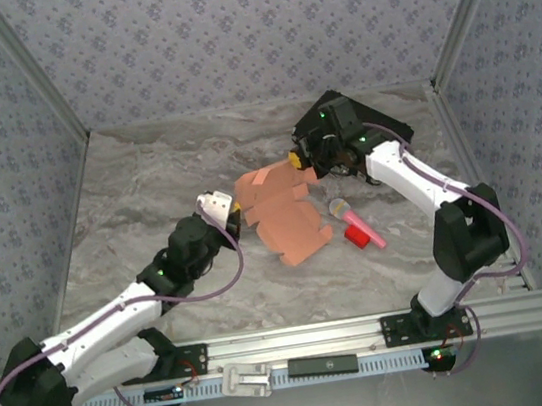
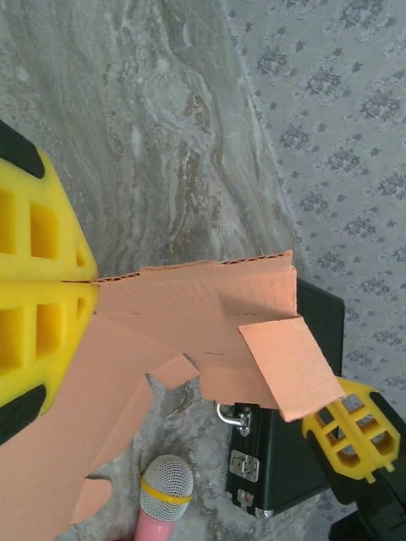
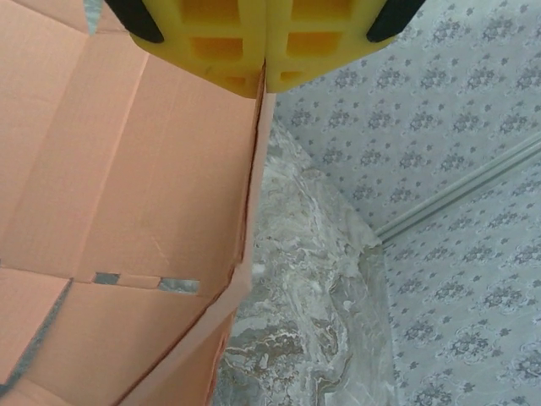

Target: Fold the paper box

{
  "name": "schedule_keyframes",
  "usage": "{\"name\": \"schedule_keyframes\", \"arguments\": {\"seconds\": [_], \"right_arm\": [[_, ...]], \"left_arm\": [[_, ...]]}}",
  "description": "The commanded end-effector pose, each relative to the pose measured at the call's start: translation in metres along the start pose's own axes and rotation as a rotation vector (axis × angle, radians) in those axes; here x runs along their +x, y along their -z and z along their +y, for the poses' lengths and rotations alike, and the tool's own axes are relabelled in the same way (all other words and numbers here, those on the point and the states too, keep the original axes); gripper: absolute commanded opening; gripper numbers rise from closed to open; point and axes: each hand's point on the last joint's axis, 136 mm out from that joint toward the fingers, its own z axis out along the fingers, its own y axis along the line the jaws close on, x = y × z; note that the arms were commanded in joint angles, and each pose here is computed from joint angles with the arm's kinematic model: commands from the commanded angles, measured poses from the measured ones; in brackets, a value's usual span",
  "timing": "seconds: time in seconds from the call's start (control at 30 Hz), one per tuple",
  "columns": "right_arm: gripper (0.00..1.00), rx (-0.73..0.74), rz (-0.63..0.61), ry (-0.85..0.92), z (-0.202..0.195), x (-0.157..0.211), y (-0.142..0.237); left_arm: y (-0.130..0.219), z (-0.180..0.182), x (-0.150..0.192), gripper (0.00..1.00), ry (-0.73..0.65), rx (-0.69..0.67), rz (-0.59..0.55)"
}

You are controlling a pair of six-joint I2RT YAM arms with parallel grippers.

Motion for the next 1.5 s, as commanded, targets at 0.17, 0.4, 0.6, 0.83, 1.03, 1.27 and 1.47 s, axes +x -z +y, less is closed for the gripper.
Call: {"name": "schedule_keyframes", "arguments": {"seconds": [0.17,0.4,0.6,0.83,1.03,1.27,1.47], "right_arm": [[0.00,-0.044,-0.076,0.012,-0.005,0.005,-0.004],[0.00,-0.069,-0.170,0.082,0.003,0.015,0.009],[0.00,-0.082,-0.174,0.107,0.005,0.026,0.006],[0.00,-0.094,-0.164,0.140,0.006,0.034,0.005],[0.00,-0.109,-0.150,0.146,0.003,0.033,0.001],[0.00,-0.118,-0.136,0.096,0.002,0.029,0.003],[0.00,-0.128,-0.125,0.032,0.007,0.027,0.003]], "left_arm": [[0.016,0.020,-0.011,0.19,0.208,-0.078,0.004],[0.082,0.039,-0.068,0.49,0.765,-0.087,-0.039],[0.071,0.017,-0.098,0.51,1.078,-0.064,0.106],[0.019,-0.004,-0.108,0.56,1.222,-0.061,0.197],[0.034,0.029,-0.076,0.58,1.135,-0.268,0.293],[0.023,0.079,0.056,0.04,1.172,-0.309,0.329],[-0.024,0.045,0.105,0.00,1.150,-0.143,0.409]]}}
